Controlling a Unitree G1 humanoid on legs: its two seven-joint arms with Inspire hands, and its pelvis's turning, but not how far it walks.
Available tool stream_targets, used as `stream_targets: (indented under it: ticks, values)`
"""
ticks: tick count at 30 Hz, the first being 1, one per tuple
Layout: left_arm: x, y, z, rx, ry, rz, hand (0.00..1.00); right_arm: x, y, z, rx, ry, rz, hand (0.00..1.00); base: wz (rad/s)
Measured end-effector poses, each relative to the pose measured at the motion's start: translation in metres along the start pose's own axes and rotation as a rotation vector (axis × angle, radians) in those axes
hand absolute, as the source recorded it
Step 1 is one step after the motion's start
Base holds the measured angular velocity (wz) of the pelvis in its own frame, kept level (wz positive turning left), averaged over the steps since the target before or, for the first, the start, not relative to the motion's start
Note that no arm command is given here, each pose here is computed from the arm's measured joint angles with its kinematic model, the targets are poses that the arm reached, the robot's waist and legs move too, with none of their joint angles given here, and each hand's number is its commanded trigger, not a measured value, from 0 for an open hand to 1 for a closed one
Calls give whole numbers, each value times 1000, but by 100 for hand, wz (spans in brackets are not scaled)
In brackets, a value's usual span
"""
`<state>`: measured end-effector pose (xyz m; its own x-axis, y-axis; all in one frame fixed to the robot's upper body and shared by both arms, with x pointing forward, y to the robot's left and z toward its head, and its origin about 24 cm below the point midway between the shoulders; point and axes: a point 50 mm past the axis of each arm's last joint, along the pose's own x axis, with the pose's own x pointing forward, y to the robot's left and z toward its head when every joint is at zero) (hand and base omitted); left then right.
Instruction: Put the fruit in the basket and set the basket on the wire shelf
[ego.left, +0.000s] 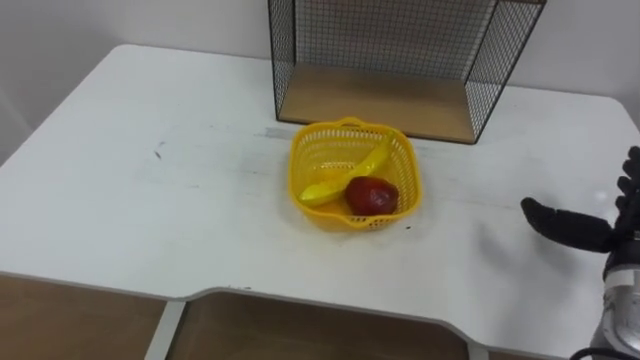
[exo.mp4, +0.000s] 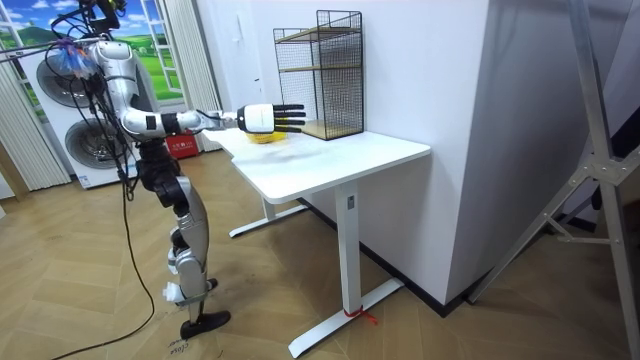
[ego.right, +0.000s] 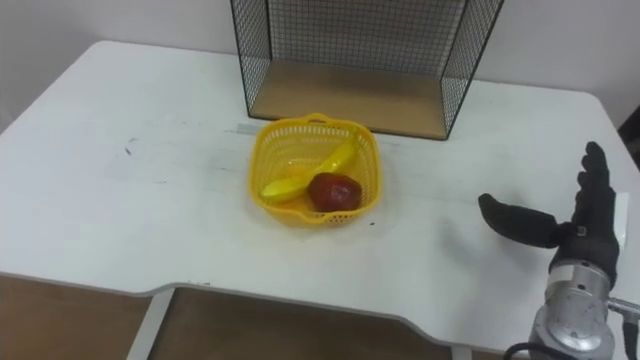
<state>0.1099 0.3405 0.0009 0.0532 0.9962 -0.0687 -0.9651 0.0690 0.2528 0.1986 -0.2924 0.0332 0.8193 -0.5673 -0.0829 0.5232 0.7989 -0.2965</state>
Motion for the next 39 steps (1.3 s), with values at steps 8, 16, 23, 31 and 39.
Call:
stream_targets:
  ticks: [8, 16, 23, 31, 39]
  values:
    - [-16, -11, 54, -181, -198, -90, 0, -3, 5, 2, 51, -31, 21, 0, 0]
    - [-49, -48, 71, -279, -239, -420, 0, -6, 18, 4, 130, -30, 134, 0, 1]
    - [-88, -81, 51, -355, -18, -840, 0, -17, 48, 0, 256, 16, 302, 0, -1]
    - [-120, -98, 37, -364, 79, -1158, 0, -24, 65, -1, 409, 56, 408, 0, -4]
    - [-134, -104, 36, -363, 103, -1302, 0, -31, 92, 0, 570, 109, 533, 0, -3]
